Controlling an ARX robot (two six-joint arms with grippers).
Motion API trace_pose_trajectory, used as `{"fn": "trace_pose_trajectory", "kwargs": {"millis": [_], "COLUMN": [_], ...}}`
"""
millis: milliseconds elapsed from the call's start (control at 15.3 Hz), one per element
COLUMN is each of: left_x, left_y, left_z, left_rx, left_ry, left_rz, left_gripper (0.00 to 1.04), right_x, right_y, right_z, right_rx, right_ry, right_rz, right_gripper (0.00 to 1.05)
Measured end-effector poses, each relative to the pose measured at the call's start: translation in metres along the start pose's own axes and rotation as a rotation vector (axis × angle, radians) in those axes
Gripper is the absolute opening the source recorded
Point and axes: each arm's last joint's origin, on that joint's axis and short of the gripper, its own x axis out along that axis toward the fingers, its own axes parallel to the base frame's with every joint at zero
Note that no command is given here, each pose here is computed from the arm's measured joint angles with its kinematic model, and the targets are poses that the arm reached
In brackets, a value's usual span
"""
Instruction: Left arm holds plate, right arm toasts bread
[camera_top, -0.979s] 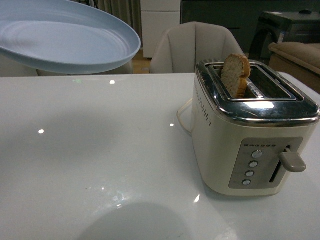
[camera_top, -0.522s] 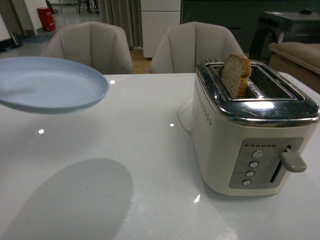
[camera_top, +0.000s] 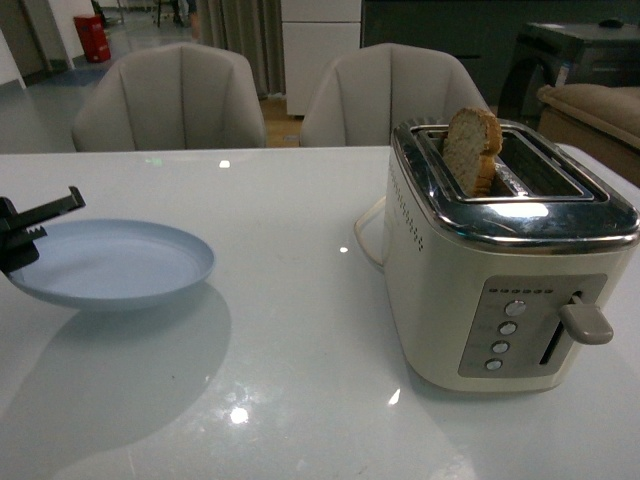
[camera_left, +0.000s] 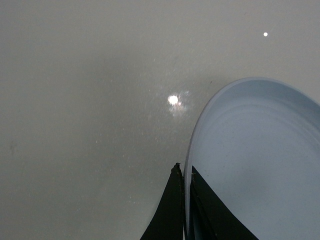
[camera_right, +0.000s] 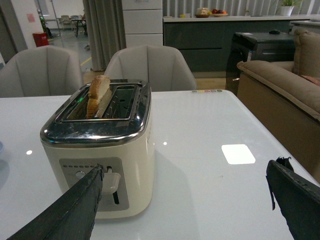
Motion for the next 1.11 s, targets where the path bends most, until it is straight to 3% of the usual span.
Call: {"fn": "trace_pose_trajectory", "kwargs": {"millis": [522, 848, 914, 979, 1110], "left_x": [0.032, 0.041, 0.042, 0.042, 0.042], "left_y": [0.005, 0.003, 0.002, 0.001, 0.000], "left_z": [-0.015, -0.016, -0.019, -0.019, -0.018], "left_rx": [-0.060, -0.056, -0.047, -0.040, -0.035], "left_ry": [0.058, 0.061, 0.064, 0.063, 0.055], "left_rz": [0.084, 0.105, 0.110, 0.108, 0.101], "left_gripper": [0.02, 0.54, 0.46, 0.51, 0.73], "right_x": [0.000, 0.000, 0.000, 0.000, 0.000], "right_y": [0.000, 0.000, 0.000, 0.000, 0.000], "right_z": [0.000, 0.000, 0.000, 0.000, 0.000], "right_rx": [0.000, 0.000, 0.000, 0.000, 0.000], "right_ry": [0.000, 0.000, 0.000, 0.000, 0.000], "right_rz": [0.000, 0.000, 0.000, 0.000, 0.000], "right_gripper": [0.98, 0.98, 0.98, 0.98, 0.98]}}
